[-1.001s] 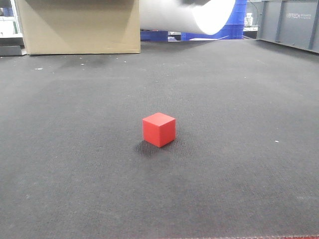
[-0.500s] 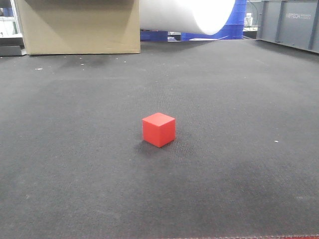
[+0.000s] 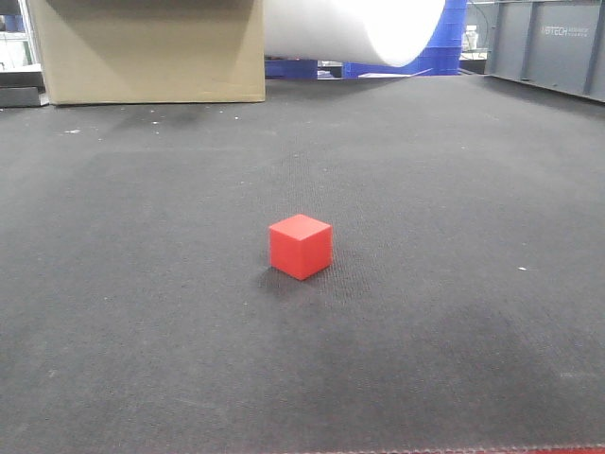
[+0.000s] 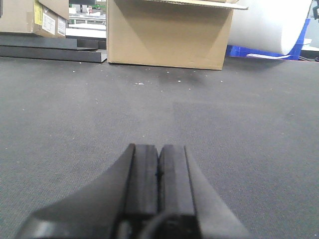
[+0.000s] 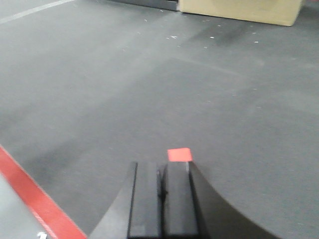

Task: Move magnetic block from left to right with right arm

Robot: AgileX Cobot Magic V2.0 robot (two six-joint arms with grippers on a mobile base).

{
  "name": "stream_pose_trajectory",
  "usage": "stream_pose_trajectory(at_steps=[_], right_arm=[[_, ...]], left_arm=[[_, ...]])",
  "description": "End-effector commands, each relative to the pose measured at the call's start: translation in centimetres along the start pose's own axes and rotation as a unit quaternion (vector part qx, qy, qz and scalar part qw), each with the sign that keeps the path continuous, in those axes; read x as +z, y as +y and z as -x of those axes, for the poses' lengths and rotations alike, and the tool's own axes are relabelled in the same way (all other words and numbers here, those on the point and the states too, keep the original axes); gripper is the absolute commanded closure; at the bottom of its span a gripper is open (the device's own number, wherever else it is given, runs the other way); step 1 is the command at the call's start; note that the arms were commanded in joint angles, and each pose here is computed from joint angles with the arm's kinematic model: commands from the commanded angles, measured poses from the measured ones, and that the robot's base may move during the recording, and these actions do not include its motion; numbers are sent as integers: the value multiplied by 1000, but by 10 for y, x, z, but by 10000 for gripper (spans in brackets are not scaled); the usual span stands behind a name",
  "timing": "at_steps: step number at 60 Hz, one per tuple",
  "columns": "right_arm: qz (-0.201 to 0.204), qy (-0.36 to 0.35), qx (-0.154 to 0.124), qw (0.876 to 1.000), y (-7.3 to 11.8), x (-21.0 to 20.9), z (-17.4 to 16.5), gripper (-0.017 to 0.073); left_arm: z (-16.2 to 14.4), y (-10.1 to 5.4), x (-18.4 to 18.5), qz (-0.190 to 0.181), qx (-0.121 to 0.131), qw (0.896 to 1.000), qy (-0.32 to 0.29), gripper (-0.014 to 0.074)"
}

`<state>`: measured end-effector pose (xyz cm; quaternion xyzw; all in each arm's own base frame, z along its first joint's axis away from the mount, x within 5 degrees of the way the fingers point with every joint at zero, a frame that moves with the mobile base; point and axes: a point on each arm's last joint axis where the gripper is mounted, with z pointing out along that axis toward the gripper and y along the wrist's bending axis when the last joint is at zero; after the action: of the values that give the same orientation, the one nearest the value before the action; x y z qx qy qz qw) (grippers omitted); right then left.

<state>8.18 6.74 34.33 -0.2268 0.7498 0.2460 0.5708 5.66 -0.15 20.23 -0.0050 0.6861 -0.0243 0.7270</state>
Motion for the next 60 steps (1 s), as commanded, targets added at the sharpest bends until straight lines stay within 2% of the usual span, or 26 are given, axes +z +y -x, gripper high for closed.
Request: stream_pose_trajectory(at_steps=[1,12,22,30,37,49,60], right_arm=[[-28,-67,-10,997,-5,-8,6,503],[-128,-97,3,987,-25,-22,-39,503],[-231,-129,12,964,-36,-34,-83,503],[-292,-163,10,942,-39,-42,-104,503],[-322,-194,1,927,-42,-43,-115,503],[-348,-223,-6,911,-51,-37,-134,503],[-347,-208,-1,914,-52,-35,-138,503]], left_arm=[[6,-1,-1,-5,-4,999,-47,710],[6,-1,-1,-5,-4,999,-47,710],[6,-1,-1,-5,-4,999,-47,710],[6,-1,-1,-5,-4,999,-47,709],[6,-1,-1,-5,-4,999,-47,710],[6,-1,-1,-5,-4,999,-47,710],[6,-1,-1,-5,-4,999,-47,710]])
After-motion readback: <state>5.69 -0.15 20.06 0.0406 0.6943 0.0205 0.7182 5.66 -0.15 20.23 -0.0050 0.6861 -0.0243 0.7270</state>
